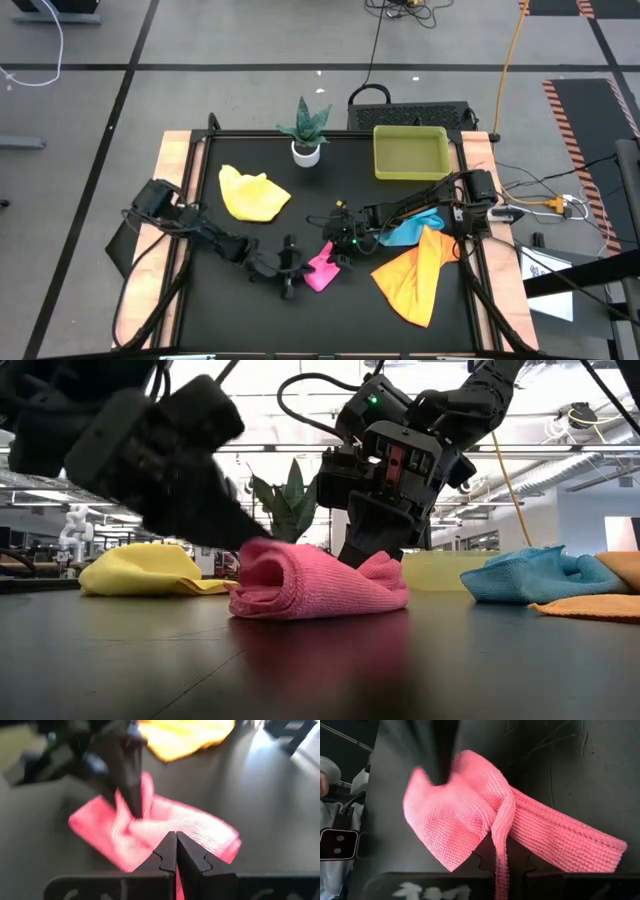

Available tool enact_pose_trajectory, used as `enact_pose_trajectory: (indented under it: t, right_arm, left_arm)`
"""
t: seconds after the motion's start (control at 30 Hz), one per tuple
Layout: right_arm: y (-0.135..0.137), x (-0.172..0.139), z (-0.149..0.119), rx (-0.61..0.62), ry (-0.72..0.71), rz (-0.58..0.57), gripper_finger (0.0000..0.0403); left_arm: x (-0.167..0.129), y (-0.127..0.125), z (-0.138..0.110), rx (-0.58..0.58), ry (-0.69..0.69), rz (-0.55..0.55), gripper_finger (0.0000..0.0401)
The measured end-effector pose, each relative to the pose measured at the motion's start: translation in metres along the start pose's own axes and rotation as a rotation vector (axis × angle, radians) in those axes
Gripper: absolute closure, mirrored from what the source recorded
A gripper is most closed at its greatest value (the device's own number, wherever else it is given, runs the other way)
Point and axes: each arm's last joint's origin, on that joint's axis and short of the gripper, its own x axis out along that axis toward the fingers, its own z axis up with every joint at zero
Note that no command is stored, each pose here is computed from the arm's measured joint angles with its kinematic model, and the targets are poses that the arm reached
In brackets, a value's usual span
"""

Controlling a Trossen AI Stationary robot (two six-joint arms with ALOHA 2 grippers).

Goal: Fold microfiber towels
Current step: Fold the pink microfiber cloth

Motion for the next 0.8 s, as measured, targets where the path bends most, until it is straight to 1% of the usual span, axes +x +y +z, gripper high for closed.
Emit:
enact_pose_trajectory:
  t: [0.17,0.27,0.4,0.53,0.63,0.73,0.8]
  right_arm:
    - [0.000,0.000,0.000,-0.032,-0.001,0.000,0.0398]
    - [0.000,0.000,0.001,-0.074,-0.006,0.001,0.0389]
    - [-0.002,-0.003,0.003,-0.098,-0.014,-0.003,0.0360]
    - [-0.001,-0.017,0.010,-0.117,-0.041,-0.010,0.0319]
    - [0.003,-0.034,0.017,-0.121,-0.073,-0.021,0.0291]
    - [0.011,-0.051,0.023,-0.136,-0.125,-0.106,0.0280]
    - [0.021,-0.058,0.023,-0.184,-0.147,-0.143,0.0280]
  left_arm:
    - [-0.001,0.004,-0.013,-0.012,0.130,0.059,0.0395]
    - [-0.002,0.006,-0.016,-0.029,0.161,0.077,0.0391]
    - [-0.002,0.005,-0.017,-0.030,0.164,0.080,0.0398]
    - [-0.002,0.005,-0.017,-0.030,0.164,0.079,0.0391]
    - [-0.002,0.005,-0.017,-0.030,0.164,0.080,0.0396]
    - [-0.002,0.005,-0.017,-0.030,0.164,0.079,0.0397]
    - [-0.002,0.005,-0.017,-0.030,0.164,0.079,0.0391]
